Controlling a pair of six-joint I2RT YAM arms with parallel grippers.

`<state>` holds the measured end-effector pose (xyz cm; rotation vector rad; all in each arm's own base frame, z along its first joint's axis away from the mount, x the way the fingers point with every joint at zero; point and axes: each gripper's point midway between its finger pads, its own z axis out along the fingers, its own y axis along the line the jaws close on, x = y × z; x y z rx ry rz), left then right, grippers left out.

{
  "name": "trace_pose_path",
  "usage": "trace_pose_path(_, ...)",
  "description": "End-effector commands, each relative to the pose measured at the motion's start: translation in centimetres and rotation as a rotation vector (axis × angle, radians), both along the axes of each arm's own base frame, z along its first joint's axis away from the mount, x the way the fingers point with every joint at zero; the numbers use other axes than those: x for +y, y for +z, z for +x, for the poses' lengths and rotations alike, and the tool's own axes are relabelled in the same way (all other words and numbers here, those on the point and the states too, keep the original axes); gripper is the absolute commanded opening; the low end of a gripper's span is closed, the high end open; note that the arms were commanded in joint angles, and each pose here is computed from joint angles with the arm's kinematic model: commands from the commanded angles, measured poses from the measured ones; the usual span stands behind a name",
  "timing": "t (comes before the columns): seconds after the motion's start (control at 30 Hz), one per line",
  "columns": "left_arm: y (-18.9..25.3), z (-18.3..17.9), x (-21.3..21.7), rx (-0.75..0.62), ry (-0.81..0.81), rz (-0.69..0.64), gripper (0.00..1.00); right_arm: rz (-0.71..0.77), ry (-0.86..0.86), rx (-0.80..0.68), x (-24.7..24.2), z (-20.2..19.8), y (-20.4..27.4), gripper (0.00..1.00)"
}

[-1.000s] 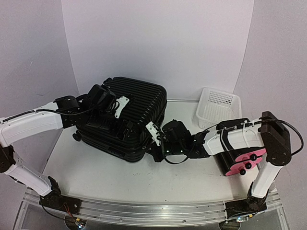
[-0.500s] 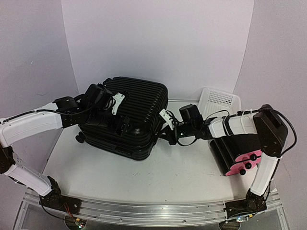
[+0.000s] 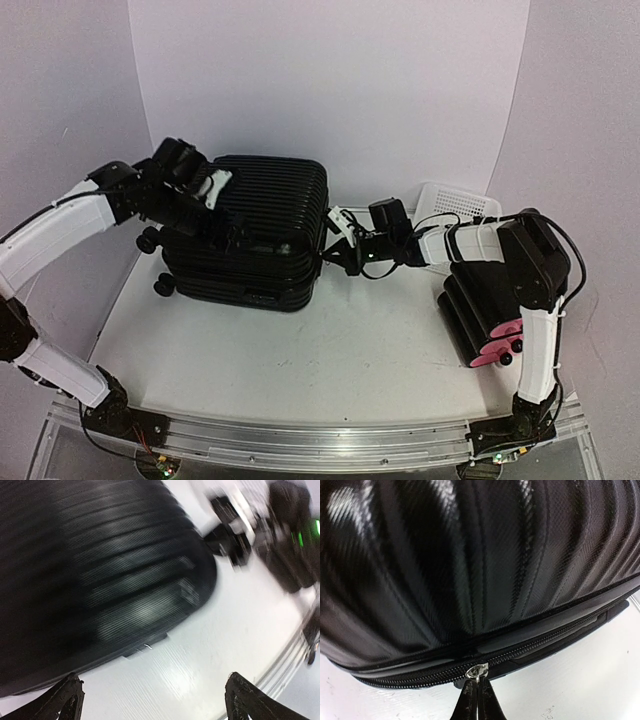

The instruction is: Open, take out, and arrange the luggage

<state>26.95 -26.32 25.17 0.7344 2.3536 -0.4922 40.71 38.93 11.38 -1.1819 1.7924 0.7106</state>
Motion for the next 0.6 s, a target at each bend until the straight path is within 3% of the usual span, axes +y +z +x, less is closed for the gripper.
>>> trace_pose_path(0.0,5.4,5.1,3.3,0.006,0.134,-0.132,1.0,0.157,-0.02,-0.066,1.2,0.8,6.1,0.0)
trace_pose_path(0.2,6.1,14.9,9.1,0.033,0.383,-0.14,0.99,0.166,-0.005,-0.046,3.2,-2.2,6.0,0.0)
trace_pose_path(0.33,5.3,20.3,11.2,0.079,0.422,-0.221,0.99,0.172,0.007,-0.015,4.8,-4.9,5.9,0.0)
trace_pose_path(0.43,6.6,22.1,10.6,0.042,0.381,-0.252,0.97,0.186,0.032,-0.01,6.6,-7.4,6.1,0.0)
trace_pose_path(0.57,7.2,21.8,6.5,0.055,0.259,-0.304,0.92,0.223,0.08,0.022,9.6,-10.5,7.0,0.0)
